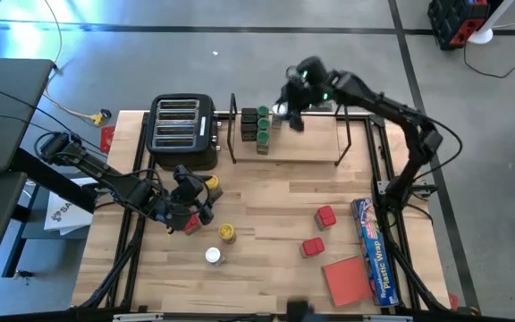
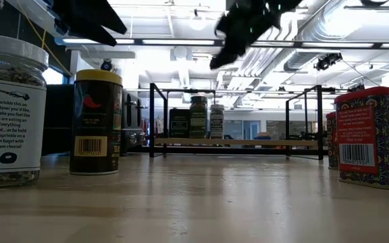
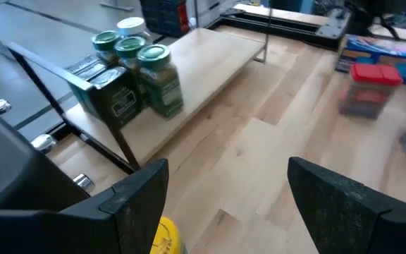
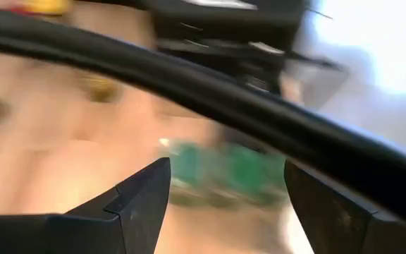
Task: Shelf spices
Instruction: Put the white seasoning bottle on the shelf aligned with the other white seasoning bottle
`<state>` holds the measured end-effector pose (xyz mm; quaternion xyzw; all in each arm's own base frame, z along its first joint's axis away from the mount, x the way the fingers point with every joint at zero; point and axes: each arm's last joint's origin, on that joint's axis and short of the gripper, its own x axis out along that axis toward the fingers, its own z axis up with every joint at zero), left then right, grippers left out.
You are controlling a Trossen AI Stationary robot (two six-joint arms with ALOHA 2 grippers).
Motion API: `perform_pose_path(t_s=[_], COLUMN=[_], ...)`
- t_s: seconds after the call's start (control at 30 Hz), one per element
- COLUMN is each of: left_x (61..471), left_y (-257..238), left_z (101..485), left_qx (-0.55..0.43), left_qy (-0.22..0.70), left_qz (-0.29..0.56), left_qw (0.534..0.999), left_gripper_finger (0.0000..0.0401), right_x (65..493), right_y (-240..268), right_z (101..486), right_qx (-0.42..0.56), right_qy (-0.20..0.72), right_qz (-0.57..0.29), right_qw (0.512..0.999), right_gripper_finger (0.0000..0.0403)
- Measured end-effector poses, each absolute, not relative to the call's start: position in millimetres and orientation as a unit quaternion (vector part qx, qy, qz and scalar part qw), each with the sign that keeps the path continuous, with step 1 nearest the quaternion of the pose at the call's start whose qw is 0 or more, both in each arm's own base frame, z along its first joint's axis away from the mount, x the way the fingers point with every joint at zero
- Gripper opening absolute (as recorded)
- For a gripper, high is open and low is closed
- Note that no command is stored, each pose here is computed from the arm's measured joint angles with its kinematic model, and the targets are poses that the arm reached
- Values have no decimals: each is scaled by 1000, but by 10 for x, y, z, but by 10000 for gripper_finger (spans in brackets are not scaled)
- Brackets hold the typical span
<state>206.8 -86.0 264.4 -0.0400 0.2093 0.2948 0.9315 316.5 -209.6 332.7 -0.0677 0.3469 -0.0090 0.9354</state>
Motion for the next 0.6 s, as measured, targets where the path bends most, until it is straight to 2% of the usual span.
perform_pose_path(t_s=[0.17,0.33,0.43,0.6], left_x=[1988,1807,1692,1611], left_y=[-1046,-1303,-1509,-1906], left_z=[2624,2525,2417,2094], left_qx=[-57,-129,-193,-278], left_qy=[234,269,311,374], left_qz=[227,182,152,140], left_qw=[944,937,918,874], left_gripper_finger=[287,283,280,280], right_x=[3417,3610,3654,3594], right_y=[-1131,-187,290,856], right_z=[3226,2821,2681,2653], right_qx=[-106,-115,-121,-116], right_qy=[318,264,225,213], right_qz=[103,160,153,77], right_qw=[937,944,955,967], right_gripper_finger=[272,272,272,272])
